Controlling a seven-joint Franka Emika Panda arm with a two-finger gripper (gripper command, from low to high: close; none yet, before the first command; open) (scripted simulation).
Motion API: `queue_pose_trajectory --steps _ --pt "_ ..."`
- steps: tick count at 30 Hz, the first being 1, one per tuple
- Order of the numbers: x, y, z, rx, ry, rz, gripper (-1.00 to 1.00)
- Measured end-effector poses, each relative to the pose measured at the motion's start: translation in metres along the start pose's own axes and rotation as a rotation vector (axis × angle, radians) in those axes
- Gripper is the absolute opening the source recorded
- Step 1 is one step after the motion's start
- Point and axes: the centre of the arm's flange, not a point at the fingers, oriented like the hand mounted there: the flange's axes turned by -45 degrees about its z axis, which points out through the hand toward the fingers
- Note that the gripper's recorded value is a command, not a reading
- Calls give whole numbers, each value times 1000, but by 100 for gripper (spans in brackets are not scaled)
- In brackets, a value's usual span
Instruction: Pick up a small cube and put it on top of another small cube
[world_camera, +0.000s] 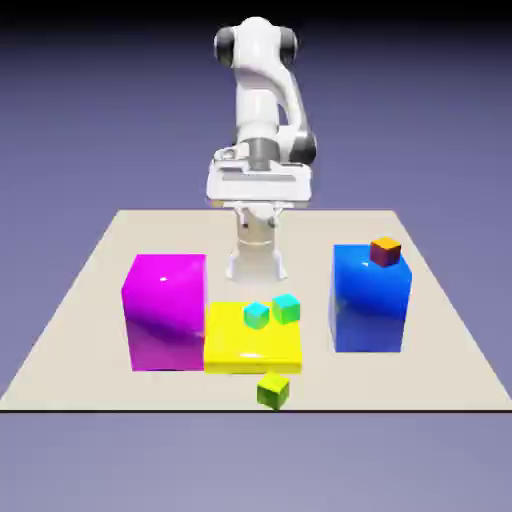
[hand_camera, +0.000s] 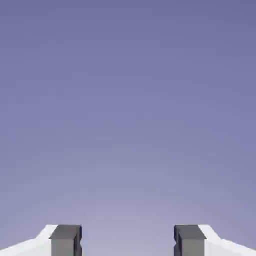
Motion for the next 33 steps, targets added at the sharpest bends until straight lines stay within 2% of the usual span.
queue_pose_trajectory --steps 15,33 --pt "18 -72 156 23 -640 -510 0" --pt "-46 -123 323 2 -1326 -975 0"
